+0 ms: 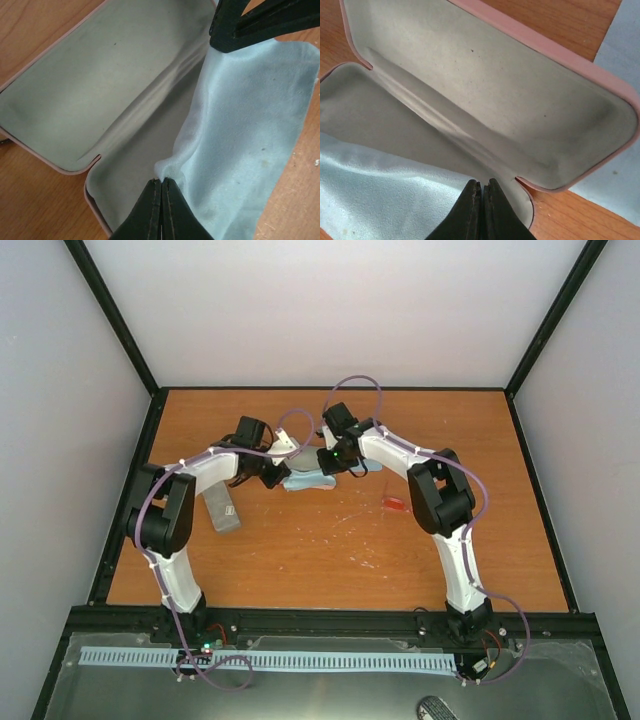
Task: Organize the sunglasses
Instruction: Place the glasses cleaning cloth in the sunglasses case.
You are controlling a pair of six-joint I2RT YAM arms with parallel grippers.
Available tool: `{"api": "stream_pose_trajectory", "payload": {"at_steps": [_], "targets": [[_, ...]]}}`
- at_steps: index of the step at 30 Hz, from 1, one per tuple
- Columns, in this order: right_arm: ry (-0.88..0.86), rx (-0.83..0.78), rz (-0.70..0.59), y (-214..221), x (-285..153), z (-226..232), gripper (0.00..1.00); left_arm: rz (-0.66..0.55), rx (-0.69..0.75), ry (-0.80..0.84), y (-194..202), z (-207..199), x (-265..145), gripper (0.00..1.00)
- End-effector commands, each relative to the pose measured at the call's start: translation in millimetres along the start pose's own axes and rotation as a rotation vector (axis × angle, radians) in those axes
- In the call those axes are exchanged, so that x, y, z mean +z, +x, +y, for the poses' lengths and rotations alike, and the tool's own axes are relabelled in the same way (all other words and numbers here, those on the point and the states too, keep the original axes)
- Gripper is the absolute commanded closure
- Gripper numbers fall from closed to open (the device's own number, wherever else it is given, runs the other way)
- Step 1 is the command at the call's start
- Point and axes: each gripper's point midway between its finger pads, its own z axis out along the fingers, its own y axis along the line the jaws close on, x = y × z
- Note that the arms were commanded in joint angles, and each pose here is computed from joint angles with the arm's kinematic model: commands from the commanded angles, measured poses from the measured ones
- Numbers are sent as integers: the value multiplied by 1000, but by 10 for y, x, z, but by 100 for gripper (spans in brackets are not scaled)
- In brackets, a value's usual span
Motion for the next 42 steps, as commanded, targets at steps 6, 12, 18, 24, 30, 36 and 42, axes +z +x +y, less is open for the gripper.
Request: {"api": "stream_pose_trajectory", "payload": {"at_steps": [6, 12, 18, 24, 30, 36, 42], "targets": [[-9, 0, 30, -15, 103, -29, 97, -12, 9, 12, -61, 195, 63, 99], [-14, 12, 56, 61, 168, -42, 97, -3, 11, 34, -49, 220, 159, 99], [7, 20, 62, 81, 194, -90, 97, 5, 17, 33, -44, 255, 212, 100], [42, 30, 53, 72, 183, -144, 97, 6, 25, 6, -39, 301, 217, 99], [46, 36, 83, 145, 251, -170, 97, 24, 27, -3, 9, 321, 255, 98], [75, 39, 90, 172, 269, -227, 97, 36, 21, -9, 46, 345, 291, 95], [73, 43, 103, 207, 293, -230, 93, 48, 18, -15, 81, 360, 312, 86]]}}
